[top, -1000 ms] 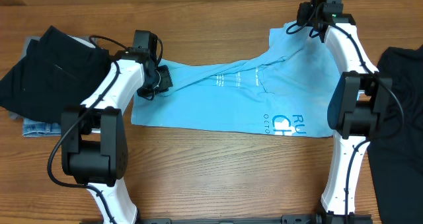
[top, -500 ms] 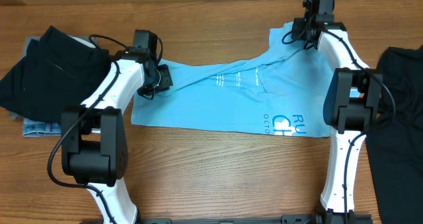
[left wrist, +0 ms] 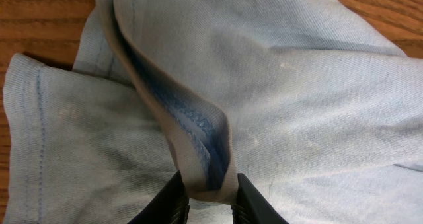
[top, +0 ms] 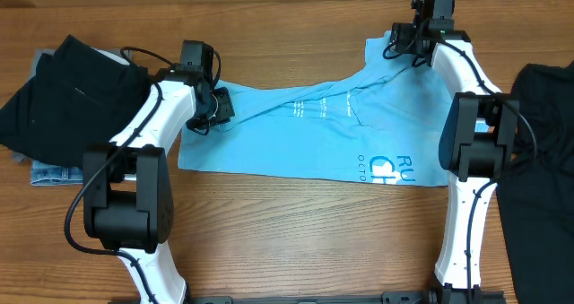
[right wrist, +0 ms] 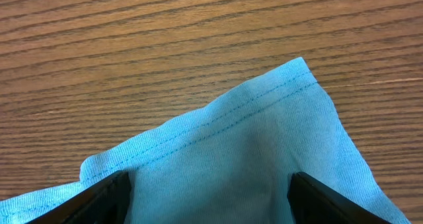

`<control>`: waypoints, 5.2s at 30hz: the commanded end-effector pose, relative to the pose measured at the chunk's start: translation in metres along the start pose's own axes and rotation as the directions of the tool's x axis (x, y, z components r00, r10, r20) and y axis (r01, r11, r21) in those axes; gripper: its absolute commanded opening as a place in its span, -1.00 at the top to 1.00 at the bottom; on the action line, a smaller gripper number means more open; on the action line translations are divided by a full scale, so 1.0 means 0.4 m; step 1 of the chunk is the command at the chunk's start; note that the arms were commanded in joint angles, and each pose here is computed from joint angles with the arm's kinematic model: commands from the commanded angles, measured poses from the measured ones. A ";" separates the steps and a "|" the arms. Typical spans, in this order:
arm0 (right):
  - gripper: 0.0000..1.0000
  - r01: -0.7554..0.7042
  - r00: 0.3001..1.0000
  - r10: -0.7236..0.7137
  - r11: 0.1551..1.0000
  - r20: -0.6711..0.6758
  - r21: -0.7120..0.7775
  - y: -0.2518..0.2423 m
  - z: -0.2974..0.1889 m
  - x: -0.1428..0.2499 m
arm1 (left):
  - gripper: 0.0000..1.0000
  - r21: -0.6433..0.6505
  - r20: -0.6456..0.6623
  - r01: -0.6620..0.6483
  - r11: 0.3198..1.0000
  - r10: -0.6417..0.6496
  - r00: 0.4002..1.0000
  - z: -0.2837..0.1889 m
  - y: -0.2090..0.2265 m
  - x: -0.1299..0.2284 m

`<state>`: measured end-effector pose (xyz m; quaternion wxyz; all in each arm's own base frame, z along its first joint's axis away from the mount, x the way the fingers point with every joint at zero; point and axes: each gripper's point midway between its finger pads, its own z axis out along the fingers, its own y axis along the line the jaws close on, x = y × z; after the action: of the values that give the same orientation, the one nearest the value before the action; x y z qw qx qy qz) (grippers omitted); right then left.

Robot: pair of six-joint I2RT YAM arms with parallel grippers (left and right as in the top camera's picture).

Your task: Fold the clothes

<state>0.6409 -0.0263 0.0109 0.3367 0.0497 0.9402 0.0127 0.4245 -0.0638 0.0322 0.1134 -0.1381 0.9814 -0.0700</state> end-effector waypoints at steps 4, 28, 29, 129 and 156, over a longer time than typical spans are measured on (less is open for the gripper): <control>-0.45 -0.008 1.000 0.008 1.000 -0.008 0.005 -0.015 0.007 0.008 | 0.49 0.006 0.037 -0.029 1.000 0.029 0.999 -0.026 -0.013 -0.018; 0.92 -0.014 0.997 0.014 1.000 0.075 -0.001 -0.006 -0.092 -0.091 | 0.68 0.006 0.040 -0.029 1.000 0.028 0.999 -0.026 -0.013 -0.021; 0.92 -0.014 0.997 0.014 1.000 0.076 -0.001 -0.006 -0.100 -0.095 | 0.78 0.007 0.042 -0.029 1.000 0.029 0.999 -0.026 -0.013 -0.022; 0.92 -0.279 0.624 0.423 0.906 -0.657 0.318 -0.161 -0.762 0.407 | 0.92 -0.270 -0.293 0.048 0.962 -0.130 0.947 -0.251 0.206 0.098; 0.92 -0.306 0.540 0.513 0.858 -0.667 0.412 -0.215 -0.664 0.580 | 0.92 -0.326 -0.402 0.004 0.945 -0.143 0.904 -0.185 0.227 0.208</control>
<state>0.2922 -0.0777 0.0617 -0.1133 0.2837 0.9522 0.0033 0.3081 0.0031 0.0670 -0.1347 -0.1746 0.9745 0.0413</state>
